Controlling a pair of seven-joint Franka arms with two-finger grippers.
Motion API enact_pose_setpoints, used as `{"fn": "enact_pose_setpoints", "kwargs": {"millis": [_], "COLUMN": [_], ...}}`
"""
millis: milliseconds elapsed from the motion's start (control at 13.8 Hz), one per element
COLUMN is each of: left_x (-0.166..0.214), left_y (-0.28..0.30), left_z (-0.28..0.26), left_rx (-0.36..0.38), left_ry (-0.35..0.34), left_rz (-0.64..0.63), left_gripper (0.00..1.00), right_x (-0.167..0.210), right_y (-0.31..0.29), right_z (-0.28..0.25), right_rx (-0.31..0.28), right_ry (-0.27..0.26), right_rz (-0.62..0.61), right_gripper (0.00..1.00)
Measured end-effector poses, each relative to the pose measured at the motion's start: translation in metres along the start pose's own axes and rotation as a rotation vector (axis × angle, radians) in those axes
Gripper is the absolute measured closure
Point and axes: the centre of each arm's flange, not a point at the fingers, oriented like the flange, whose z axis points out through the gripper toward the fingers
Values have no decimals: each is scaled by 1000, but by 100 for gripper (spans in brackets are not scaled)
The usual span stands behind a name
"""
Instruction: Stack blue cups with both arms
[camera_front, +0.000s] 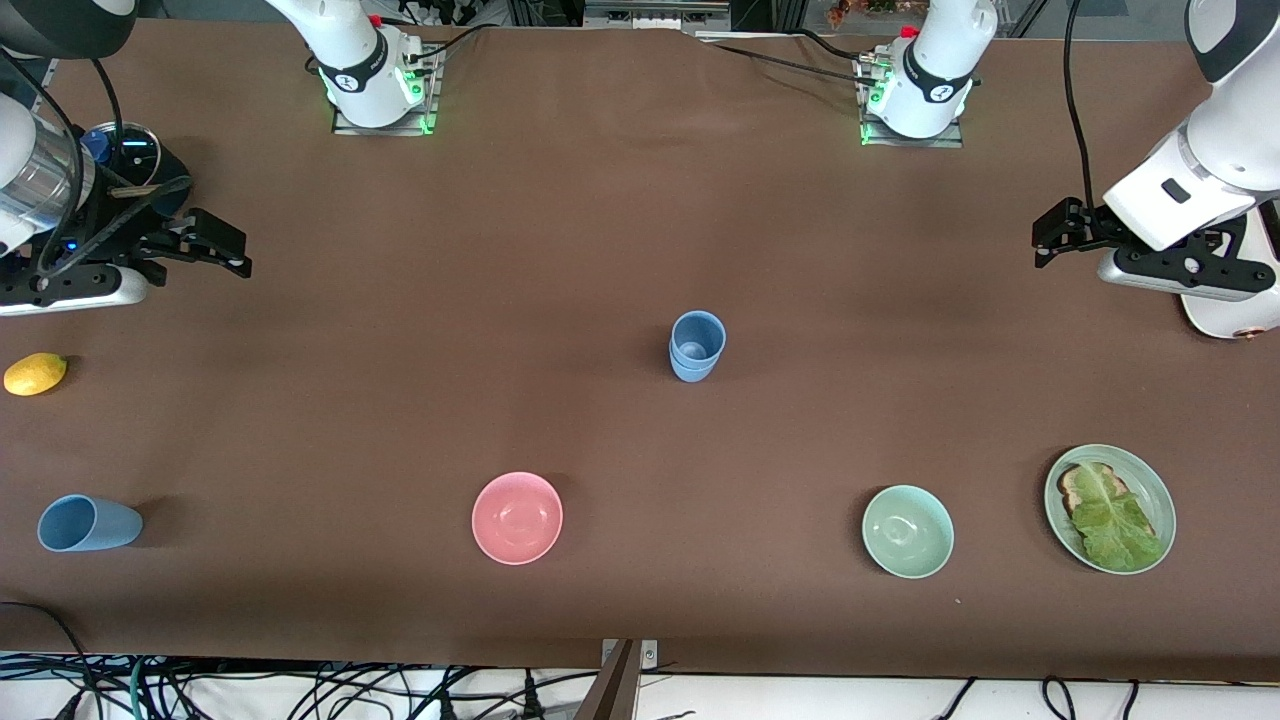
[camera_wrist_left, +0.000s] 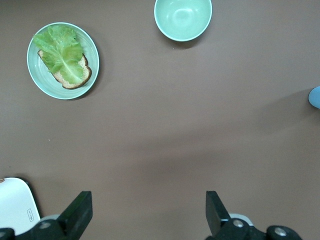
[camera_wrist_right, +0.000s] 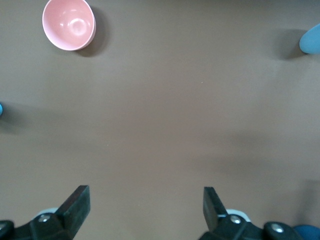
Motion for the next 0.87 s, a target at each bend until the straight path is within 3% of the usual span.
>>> {"fn": "enact_pose_setpoints", "kwargs": {"millis": [873], "left_x": [-1], "left_y": [0], "left_z": [1], "left_rx": [-1], "left_ry": [-9], "left_rz": [0], "left_gripper": [0], "right_x": [-2], "right_y": [0], "right_z": [-3], "right_rx": [-1], "right_ry": [-7], "right_rz": [1], "right_gripper": [0]}}
